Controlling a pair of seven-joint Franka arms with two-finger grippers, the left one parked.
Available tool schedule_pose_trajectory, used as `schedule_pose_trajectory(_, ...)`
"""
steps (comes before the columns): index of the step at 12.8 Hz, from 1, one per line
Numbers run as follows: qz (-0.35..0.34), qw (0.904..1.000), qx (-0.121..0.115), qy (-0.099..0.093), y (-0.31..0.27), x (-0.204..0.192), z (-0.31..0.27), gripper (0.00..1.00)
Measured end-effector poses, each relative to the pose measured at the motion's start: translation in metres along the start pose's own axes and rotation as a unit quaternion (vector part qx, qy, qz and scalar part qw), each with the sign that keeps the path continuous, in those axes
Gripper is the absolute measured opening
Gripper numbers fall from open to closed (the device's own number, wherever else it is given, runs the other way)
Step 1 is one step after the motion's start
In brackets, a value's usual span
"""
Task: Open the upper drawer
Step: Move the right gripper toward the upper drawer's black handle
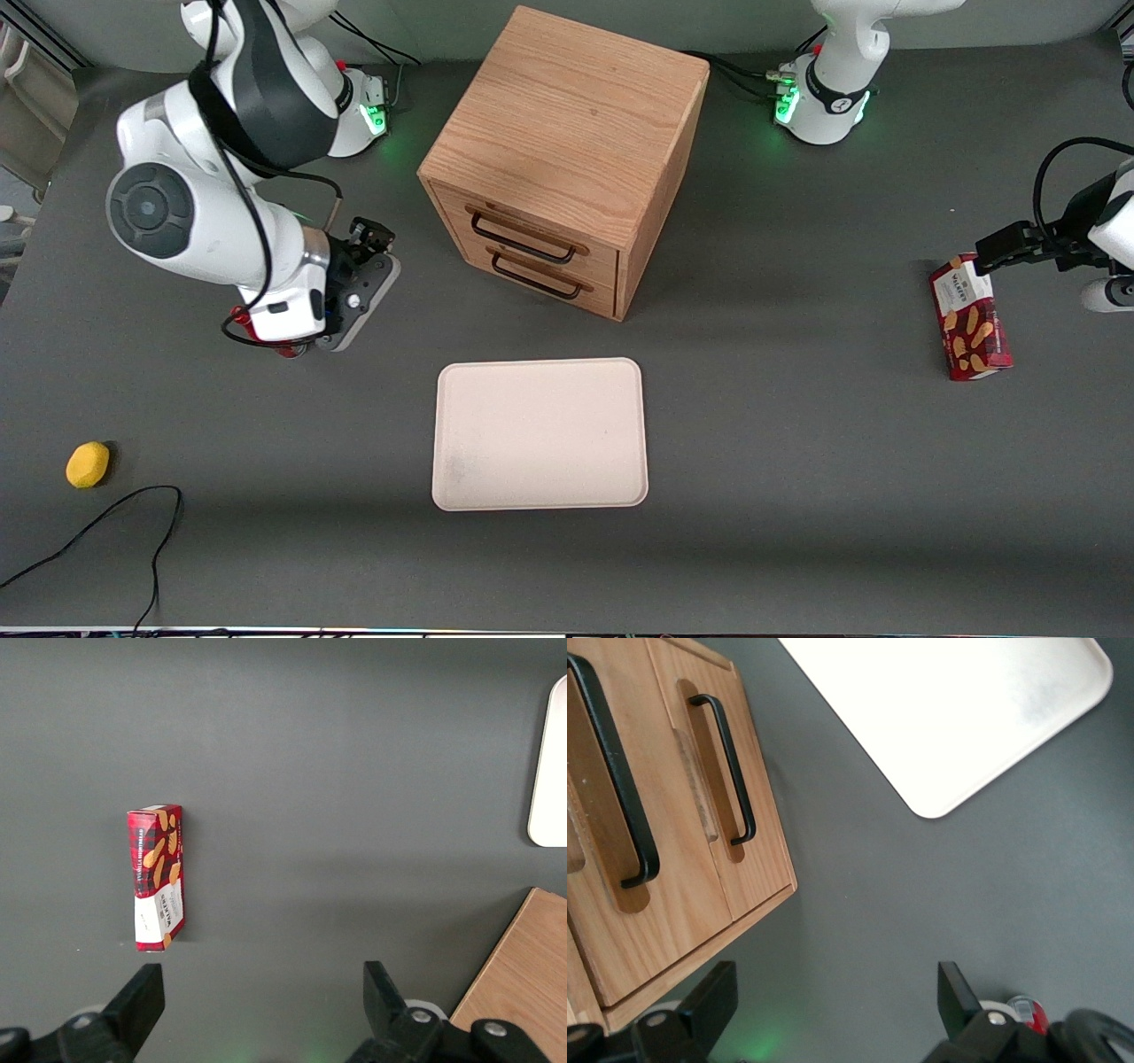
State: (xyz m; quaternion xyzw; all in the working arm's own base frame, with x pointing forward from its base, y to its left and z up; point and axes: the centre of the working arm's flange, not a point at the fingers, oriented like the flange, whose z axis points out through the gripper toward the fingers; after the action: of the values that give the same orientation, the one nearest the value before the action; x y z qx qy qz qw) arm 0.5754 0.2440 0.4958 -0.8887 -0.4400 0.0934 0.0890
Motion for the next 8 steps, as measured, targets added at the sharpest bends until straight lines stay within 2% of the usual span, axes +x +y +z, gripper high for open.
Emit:
schedule_pose_trajectory(6, -0.042, 0.999, 0.007, -0.015, -0.011, 0.018, 0.018, 1.0)
schedule_pose_trajectory(8, -0.055, 0.998, 0.022, -0.019, -0.023, 0.024, 0.024, 1.0)
